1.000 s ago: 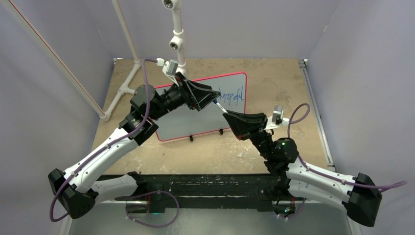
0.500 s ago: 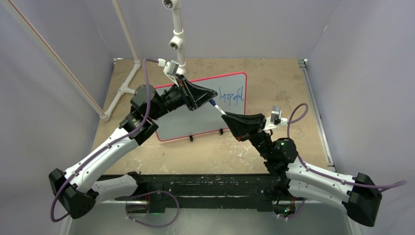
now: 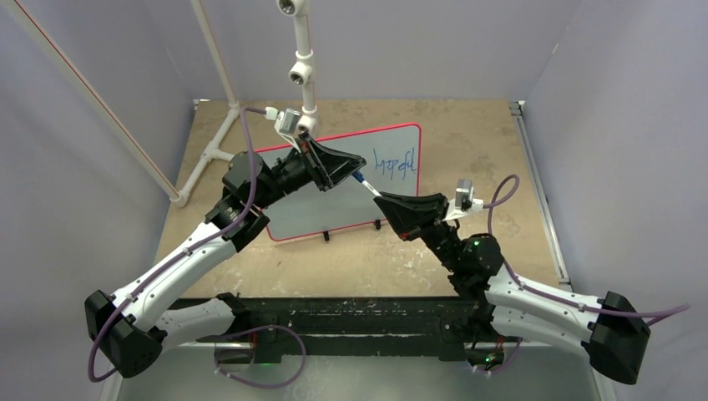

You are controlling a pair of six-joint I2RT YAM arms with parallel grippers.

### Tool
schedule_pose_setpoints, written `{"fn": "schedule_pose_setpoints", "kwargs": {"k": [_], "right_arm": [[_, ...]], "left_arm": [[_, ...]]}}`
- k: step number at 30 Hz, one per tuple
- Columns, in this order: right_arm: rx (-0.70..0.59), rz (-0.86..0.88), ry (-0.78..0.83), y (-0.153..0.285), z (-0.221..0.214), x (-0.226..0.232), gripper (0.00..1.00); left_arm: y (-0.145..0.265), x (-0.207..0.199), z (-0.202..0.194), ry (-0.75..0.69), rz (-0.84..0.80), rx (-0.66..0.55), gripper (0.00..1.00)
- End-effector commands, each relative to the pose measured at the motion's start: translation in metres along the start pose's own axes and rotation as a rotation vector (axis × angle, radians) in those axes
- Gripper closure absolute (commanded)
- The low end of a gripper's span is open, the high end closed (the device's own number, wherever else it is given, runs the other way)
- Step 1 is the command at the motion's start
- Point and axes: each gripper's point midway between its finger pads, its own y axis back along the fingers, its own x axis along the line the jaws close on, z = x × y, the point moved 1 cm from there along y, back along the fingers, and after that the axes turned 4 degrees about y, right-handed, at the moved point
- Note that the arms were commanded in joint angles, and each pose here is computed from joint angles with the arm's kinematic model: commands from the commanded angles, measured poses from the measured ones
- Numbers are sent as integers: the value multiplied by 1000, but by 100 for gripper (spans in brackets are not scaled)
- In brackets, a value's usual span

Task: Write a sentence on the whiteboard
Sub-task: Adjust the pen cap from the whiteboard marker.

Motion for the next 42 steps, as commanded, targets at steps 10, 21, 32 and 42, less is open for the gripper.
{"fn": "schedule_pose_setpoints", "kwargs": {"k": [10,21,32,42], "right_arm": [[-102,23,-2,-22,21,7,100],[-116,27,-3,-31,20,6,100],[-88,-26,38,-27,19,-2,100],[157,-176,75,19,-15,-29,100]], "left_arm": [[27,18,-78,125,-10,225,100],[35,16,-103,146,-17,292,100],[26,18,-77,-29,75,266,100],[10,13,35,-288,300,56,48]]}}
